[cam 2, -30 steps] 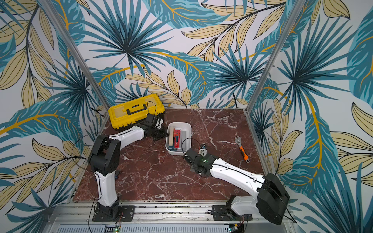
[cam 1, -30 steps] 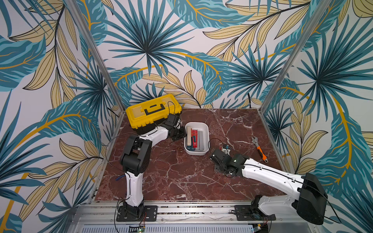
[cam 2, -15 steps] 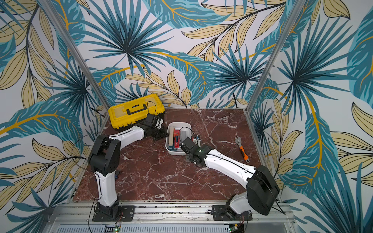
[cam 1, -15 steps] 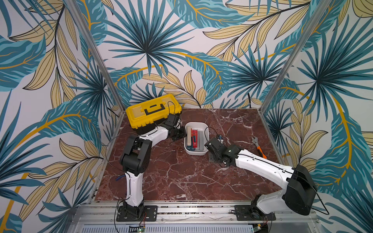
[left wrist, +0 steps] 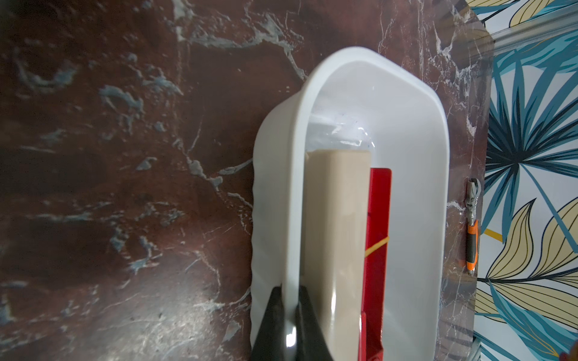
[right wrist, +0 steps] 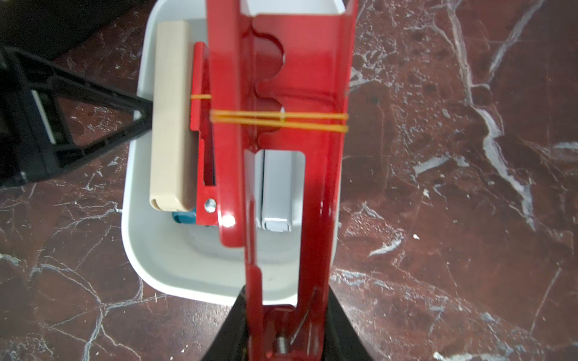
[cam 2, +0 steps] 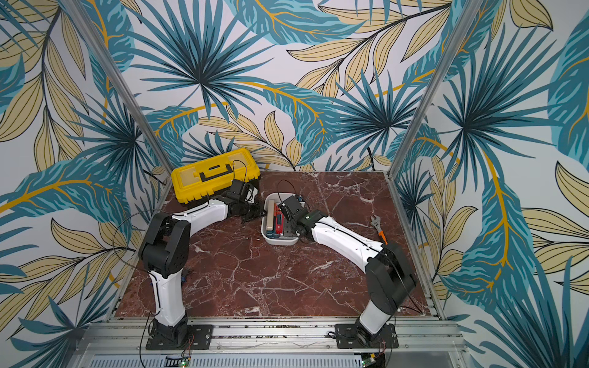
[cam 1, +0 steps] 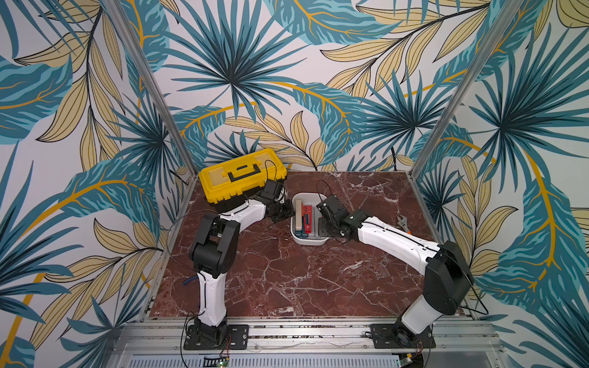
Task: Put the pruning pliers into the storage box
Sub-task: Place the pruning pliers in the storage box.
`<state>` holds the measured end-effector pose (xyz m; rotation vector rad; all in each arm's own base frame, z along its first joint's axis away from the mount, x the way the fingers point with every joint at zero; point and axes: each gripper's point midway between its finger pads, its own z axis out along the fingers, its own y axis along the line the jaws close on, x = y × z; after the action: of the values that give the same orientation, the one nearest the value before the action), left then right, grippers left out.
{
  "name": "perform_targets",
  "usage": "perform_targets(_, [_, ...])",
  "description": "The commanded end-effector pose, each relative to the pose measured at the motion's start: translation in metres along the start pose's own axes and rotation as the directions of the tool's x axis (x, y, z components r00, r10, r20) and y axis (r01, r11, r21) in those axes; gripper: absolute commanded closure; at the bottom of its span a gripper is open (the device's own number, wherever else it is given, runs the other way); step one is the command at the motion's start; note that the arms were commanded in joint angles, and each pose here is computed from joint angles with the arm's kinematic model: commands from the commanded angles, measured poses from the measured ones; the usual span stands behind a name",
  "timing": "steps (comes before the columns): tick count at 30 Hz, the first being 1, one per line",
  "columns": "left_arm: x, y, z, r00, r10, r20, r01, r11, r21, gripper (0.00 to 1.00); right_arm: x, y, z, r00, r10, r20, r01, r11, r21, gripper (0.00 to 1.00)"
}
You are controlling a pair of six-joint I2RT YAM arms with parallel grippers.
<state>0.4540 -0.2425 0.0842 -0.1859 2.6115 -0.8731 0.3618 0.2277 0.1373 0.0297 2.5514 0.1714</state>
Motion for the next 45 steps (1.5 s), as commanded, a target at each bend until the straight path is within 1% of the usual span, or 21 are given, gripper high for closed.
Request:
perform_targets(1, [-0.021, -0.034, -0.020, 0.997, 0.042, 0.065, -0.048, 0.995, 0.090, 1.00, -0.022, 0.010, 0.002, 0.999, -0.033, 0.028, 0.034, 0.999, -0.043, 0.72])
perform_targets(8, [-0.023, -0.036, -0.021, 0.997, 0.039, 0.067, -0.045, 0.995, 0.093, 1.00, -0.048, 0.020, 0.021, 0.998, -0.064, 0.026, 0.065, 0.996, -0.055, 0.72])
perform_targets(12, [-0.024, -0.035, -0.020, 0.997, 0.038, 0.066, -0.044, 0.995, 0.090, 1.00, -0.053, 0.025, 0.035, 0.998, -0.062, 0.004, 0.062, 0.996, -0.064, 0.73])
perform_targets(21, [-0.025, -0.036, -0.019, 0.997, 0.036, 0.064, -0.042, 0.995, 0.095, 1.00, -0.035, 0.018, 0.059, 0.998, -0.044, -0.043, 0.043, 0.998, -0.035, 0.73])
perform_targets(30, [-0.023, -0.035, -0.020, 0.997, 0.036, 0.063, -0.042, 0.995, 0.092, 1.00, -0.029, 0.020, 0.070, 0.997, -0.040, -0.061, 0.038, 0.998, -0.044, 0.73])
perform_targets(41, [-0.025, -0.037, -0.021, 0.997, 0.038, 0.066, -0.044, 0.995, 0.095, 1.00, -0.011, 0.015, 0.080, 0.996, -0.007, -0.093, 0.004, 0.999, -0.034, 0.73])
perform_targets(45, [-0.025, -0.037, -0.020, 0.997, 0.036, 0.066, -0.042, 0.994, 0.097, 1.00, -0.007, 0.016, 0.083, 0.995, -0.005, -0.104, 0.000, 0.999, -0.043, 0.76])
